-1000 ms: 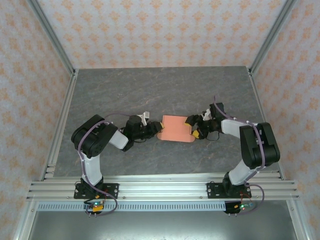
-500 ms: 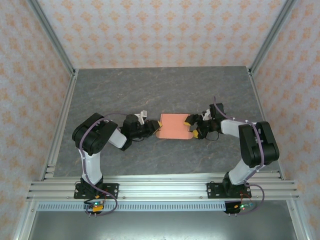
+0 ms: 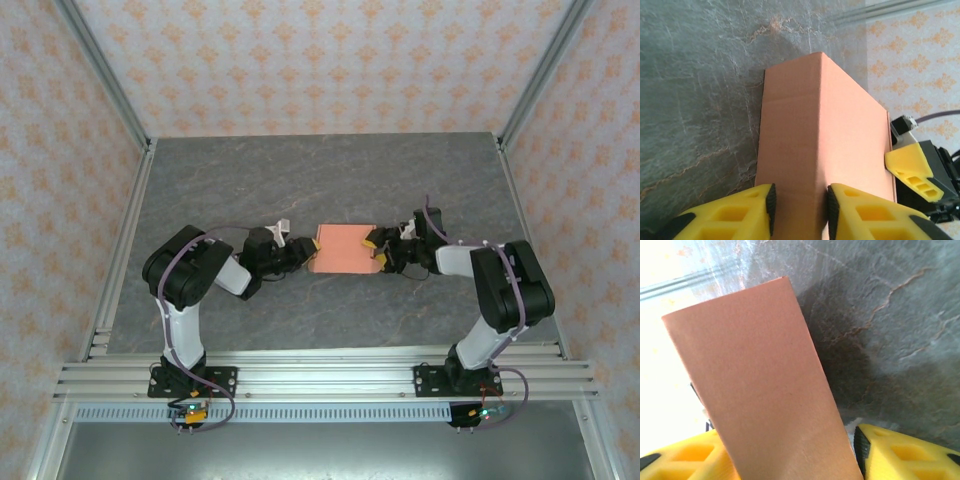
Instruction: Fold the paper box
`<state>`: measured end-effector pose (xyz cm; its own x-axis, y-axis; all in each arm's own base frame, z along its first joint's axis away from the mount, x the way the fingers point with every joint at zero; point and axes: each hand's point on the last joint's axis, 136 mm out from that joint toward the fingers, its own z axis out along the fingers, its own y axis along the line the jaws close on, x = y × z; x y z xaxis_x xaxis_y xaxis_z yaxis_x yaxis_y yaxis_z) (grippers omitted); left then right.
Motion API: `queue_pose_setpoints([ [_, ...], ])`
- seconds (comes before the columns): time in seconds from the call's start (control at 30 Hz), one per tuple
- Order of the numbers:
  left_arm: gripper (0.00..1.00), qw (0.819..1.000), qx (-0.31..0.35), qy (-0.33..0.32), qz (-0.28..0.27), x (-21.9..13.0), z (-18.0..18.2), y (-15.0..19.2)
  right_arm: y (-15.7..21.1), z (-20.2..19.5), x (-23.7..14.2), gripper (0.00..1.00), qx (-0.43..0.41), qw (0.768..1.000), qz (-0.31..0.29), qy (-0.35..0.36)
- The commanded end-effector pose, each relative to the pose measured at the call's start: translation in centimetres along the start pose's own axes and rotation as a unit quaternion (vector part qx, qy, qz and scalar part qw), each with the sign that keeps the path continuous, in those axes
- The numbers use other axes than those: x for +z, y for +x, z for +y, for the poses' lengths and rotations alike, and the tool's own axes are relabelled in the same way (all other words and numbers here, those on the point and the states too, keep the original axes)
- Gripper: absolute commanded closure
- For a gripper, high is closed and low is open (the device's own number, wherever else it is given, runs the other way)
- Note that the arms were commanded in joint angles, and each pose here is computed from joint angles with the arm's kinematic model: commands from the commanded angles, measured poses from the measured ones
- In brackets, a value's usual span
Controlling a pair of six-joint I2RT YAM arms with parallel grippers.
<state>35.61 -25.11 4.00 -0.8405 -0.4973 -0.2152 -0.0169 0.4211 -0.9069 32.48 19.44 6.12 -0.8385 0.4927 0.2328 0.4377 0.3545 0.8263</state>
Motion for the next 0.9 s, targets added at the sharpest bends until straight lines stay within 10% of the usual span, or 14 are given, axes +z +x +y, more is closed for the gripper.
queue_pose_setpoints([
  [0.0,0.61,0.995,-0.020,-0.088,0.040,-0.8,4.3,2.7,0.3,3.6,-0.6,0.46,-0.005,0.999,-0.021,-0.048],
  [0.33,0.19,0.988,0.104,-0.109,-0.011,-4.0,-1.2,-0.6,0.2,1.9,-0.4,0.53,0.091,0.995,-0.031,-0.017],
  [0.5,0.11,0.953,0.269,-0.107,-0.094,-8.6,-5.4,-2.4,0.7,0.4,-0.1,0.54,0.157,0.987,-0.021,0.009],
  [0.67,0.05,0.786,0.592,-0.095,-0.154,-12.0,-10.5,1.3,1.8,0.3,-0.5,0.54,0.196,0.980,0.003,0.029],
  [0.87,0.08,0.629,0.774,-0.067,-0.023,-10.1,-8.6,6.3,3.5,-0.2,-1.1,0.54,0.195,0.976,0.047,0.081],
])
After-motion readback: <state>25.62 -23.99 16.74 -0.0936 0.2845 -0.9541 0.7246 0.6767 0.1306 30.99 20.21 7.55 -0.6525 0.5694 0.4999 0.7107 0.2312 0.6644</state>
